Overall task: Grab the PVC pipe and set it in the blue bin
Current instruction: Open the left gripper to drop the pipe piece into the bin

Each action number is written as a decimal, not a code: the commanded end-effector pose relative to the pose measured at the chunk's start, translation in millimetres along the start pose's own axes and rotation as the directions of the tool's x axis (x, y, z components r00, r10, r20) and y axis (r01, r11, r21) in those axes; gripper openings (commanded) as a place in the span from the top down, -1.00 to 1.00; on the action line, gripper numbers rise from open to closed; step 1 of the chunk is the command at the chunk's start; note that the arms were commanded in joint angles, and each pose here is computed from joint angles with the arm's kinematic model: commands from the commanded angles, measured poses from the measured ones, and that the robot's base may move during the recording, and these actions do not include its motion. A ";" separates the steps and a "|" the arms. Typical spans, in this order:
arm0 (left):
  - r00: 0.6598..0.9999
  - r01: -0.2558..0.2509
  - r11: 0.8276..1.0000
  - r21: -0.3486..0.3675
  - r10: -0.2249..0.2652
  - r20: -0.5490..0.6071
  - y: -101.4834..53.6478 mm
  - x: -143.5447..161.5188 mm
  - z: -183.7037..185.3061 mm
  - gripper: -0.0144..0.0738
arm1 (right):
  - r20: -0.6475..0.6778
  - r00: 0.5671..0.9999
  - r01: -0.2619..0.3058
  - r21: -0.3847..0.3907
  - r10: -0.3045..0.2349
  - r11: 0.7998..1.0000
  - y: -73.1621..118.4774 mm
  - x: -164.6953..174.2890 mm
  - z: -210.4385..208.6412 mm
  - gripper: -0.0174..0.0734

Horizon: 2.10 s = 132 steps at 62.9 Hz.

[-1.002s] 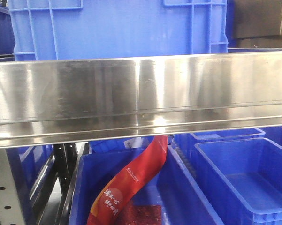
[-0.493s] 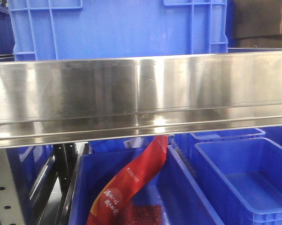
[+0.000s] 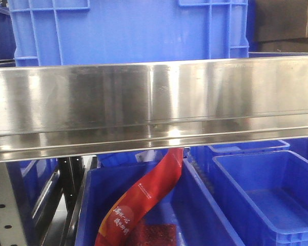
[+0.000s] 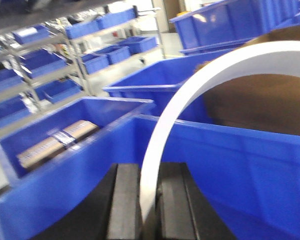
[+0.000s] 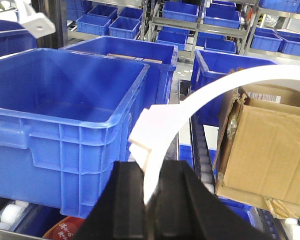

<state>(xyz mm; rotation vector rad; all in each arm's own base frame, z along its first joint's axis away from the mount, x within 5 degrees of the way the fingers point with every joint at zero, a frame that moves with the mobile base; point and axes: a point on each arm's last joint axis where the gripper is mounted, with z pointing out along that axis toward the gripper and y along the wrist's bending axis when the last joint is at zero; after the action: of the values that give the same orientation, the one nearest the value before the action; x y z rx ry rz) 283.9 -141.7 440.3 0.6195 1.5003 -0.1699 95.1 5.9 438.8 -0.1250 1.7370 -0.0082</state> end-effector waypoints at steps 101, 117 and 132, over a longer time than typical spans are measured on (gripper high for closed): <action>0.998 -0.049 0.997 -0.060 0.050 0.023 0.3 13.6 30.0 0.45 | 0.006 1.000 0.006 0.002 -0.006 1.000 -0.3 -2.1 0.4 0.99; 0.999 -0.027 0.999 0.020 0.028 -0.023 -3.5 3.3 8.9 0.92 | 0.026 1.000 0.006 0.006 -0.006 1.000 -0.7 -3.9 0.4 0.99; 0.998 0.037 0.997 0.062 -0.040 0.039 -7.5 -23.4 -24.8 0.92 | 0.071 0.997 0.010 0.015 -0.011 1.000 -1.4 -8.0 0.2 0.99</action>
<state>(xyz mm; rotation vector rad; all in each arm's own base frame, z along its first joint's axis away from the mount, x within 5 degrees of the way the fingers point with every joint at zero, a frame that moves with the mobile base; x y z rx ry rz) 270.5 -143.0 447.7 0.6525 1.5141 -0.2179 95.4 5.8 440.0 -0.1229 1.7232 -0.0096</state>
